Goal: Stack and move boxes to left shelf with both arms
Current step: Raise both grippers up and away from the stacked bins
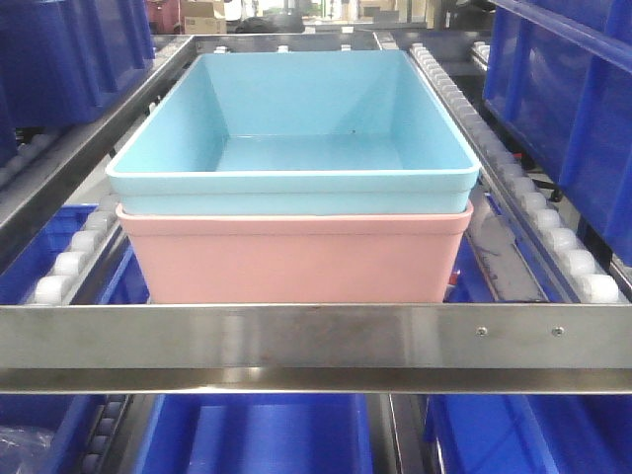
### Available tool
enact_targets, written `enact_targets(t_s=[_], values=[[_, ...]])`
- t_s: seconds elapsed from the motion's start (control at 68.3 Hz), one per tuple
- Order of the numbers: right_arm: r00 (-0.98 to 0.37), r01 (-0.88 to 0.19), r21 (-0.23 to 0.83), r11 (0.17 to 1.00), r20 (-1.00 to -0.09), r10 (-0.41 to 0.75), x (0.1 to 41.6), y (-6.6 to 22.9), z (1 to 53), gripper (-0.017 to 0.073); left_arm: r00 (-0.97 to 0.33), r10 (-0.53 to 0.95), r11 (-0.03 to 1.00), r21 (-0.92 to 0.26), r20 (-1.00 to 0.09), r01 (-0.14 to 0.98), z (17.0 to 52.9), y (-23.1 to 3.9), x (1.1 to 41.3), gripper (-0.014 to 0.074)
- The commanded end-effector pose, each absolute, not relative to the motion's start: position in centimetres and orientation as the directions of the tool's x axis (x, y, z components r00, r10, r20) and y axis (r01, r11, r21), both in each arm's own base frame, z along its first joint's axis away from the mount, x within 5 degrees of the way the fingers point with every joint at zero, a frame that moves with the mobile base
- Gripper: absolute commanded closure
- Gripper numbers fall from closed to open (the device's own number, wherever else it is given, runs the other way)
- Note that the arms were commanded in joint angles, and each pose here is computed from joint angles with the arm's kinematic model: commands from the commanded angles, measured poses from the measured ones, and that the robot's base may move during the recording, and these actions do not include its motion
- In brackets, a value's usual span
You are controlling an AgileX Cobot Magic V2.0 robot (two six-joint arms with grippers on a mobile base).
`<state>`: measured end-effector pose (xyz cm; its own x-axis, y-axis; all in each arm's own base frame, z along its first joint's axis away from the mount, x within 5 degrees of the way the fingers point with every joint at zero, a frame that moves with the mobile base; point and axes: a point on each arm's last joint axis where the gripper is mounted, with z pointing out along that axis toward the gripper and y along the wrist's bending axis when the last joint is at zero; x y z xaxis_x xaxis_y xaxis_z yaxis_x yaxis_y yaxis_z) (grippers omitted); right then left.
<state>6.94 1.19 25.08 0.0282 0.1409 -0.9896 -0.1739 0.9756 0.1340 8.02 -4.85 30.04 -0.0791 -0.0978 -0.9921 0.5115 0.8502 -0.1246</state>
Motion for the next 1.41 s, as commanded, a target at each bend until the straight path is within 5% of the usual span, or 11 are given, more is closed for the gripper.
enact_targets(t_s=[0.0, 0.234, 0.937, 1.142, 1.391], values=[[0.194, -0.092, 0.069, 0.993, -0.977, 0.086, 6.6, 0.5, 25.3, 0.0471, 0.009, -0.153, 0.828, -0.123, -0.988, 0.547, 31.7, -5.0, 7.8, 0.0577], [0.209, -0.040, 0.094, 0.995, -0.973, 0.100, 5.5, 0.1, 21.8, 0.0471, 0.009, -0.153, 0.828, -0.123, -0.988, 0.547, 31.7, -5.0, 7.8, 0.0577], [0.208, -0.039, 0.094, 0.995, -0.973, 0.100, 5.5, 0.1, 21.7, 0.0471, 0.043, -0.115, 0.835, -0.073, -0.992, 0.545, 31.0, -5.1, 7.9, 0.0577], [0.209, -0.038, 0.094, 0.995, -0.973, 0.100, 5.5, 0.1, 21.7, 0.0471, 0.238, -0.065, 0.941, 0.019, -0.969, 0.337, 29.0, -2.4, 6.7, 0.0577], [0.209, -0.038, 0.094, 0.995, -0.973, 0.100, 5.5, 0.1, 21.7, 0.0471, 0.205, -0.100, 0.988, -0.073, -0.974, 0.137, 23.9, -0.6, 5.0, 0.0582]])
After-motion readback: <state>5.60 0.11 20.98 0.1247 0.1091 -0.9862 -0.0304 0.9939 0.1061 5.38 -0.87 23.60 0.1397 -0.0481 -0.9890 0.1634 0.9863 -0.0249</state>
